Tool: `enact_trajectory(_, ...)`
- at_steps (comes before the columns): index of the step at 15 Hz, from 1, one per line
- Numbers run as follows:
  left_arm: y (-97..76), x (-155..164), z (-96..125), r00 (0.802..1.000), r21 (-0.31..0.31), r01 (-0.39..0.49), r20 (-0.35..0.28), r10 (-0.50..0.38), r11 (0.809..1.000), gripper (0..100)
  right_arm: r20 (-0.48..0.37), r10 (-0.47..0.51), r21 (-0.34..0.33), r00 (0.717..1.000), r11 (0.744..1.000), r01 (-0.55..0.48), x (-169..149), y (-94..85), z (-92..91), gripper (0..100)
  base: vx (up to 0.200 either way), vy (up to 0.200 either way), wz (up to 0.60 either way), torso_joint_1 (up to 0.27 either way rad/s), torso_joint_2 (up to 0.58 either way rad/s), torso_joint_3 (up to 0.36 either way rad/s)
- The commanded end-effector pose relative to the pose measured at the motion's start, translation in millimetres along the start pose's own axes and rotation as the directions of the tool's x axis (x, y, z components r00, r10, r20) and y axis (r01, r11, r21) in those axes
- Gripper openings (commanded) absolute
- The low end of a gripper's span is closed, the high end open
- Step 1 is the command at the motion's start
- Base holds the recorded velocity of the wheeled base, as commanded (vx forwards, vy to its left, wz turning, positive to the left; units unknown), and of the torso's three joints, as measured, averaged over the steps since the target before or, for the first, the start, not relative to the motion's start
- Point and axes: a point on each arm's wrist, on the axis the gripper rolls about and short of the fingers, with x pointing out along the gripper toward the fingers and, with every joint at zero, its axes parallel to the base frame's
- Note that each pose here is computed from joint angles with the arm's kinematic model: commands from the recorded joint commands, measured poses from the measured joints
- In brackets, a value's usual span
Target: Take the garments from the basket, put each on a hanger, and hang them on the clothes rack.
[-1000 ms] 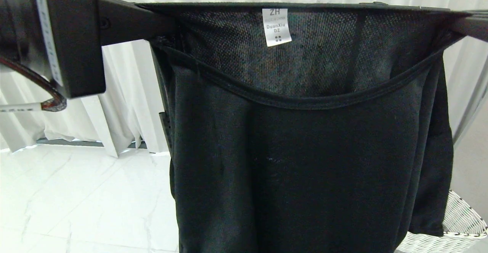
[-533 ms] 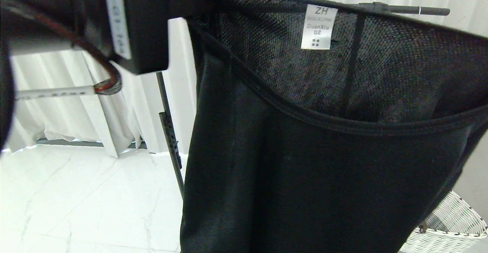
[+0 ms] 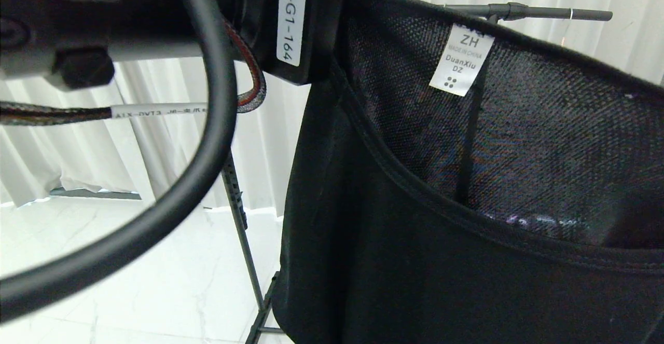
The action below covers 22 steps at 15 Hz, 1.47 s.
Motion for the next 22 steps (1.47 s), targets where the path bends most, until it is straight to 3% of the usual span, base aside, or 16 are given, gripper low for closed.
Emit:
enact_trajectory(1, 0.3, 0, -1, 1.0, -0.001, -0.002, -0.002, 0.002, 1.0, 0, -0.013, 0.013, 0.0, 1.0, 1.0, -0.013, 13, -1.3, 1.5, 0, 0.0, 0.0, 0.0, 0.0, 0.0, 0.0)
enact_trajectory(4, 5.3, -9, -3, 1.0, -0.025, -0.003, -0.012, 0.003, 1.0, 0, -0.016, 0.004, 0.0, 1.0, 1.0, -0.004, 12, -1.4, 1.1, 0, 0.0, 0.0, 0.0, 0.0, 0.0, 0.0)
enact_trajectory(7, 24.2, -46, -16, 0.992, -0.062, 0.011, -0.127, -0.019, 0.998, 0, -0.072, -0.156, -0.008, 0.985, 0.988, 0.155, 13, -5.6, -0.7, 0, 0.0, 0.0, 0.0, 0.0, 0.0, 0.0)
enact_trajectory(10, 36.5, -84, -21, 0.975, -0.144, 0.056, -0.205, -0.085, 0.988, 0, -0.016, -0.228, 0.001, 0.974, 0.974, 0.228, 27, -10.5, -1.4, 0, 0.0, 0.0, 0.0, 0.0, 0.0, 0.0)
enact_trajectory(12, 28.1, -98, -15, 0.965, -0.234, 0.138, -0.186, -0.184, 0.962, 0, 0.052, -0.293, 0.015, 0.955, 0.956, 0.292, 53, -19.0, -0.7, 0, 0.0, 0.0, 0.0, 0.0, 0.0, 0.0)
enact_trajectory(15, 7.5, -107, -8, 0.935, -0.357, 0.255, -0.148, -0.324, 0.899, 0, 0.138, -0.335, 0.04, 0.932, 0.942, 0.333, 101, -30.9, 8.2, 0, 0.0, 0.0, 0.0, 0.0, 0.0, 0.0)
enact_trajectory(18, -1.6, -118, 3, 0.906, -0.435, 0.333, -0.1, -0.412, 0.837, 0, 0.176, -0.344, 0.046, 0.922, 0.939, 0.341, 128, -36.9, 13.5, 0, 0.0, 0.0, 0.0, 0.0, 0.0, 0.0)
enact_trajectory(22, -2.1, -122, 4, 0.896, -0.436, 0.357, -0.089, -0.435, 0.826, 0, 0.174, -0.34, 0.045, 0.924, 0.94, 0.338, 136, -38.4, 15.1, 0, 0.0, 0.0, 0.0, 0.0, 0.0, 0.0)
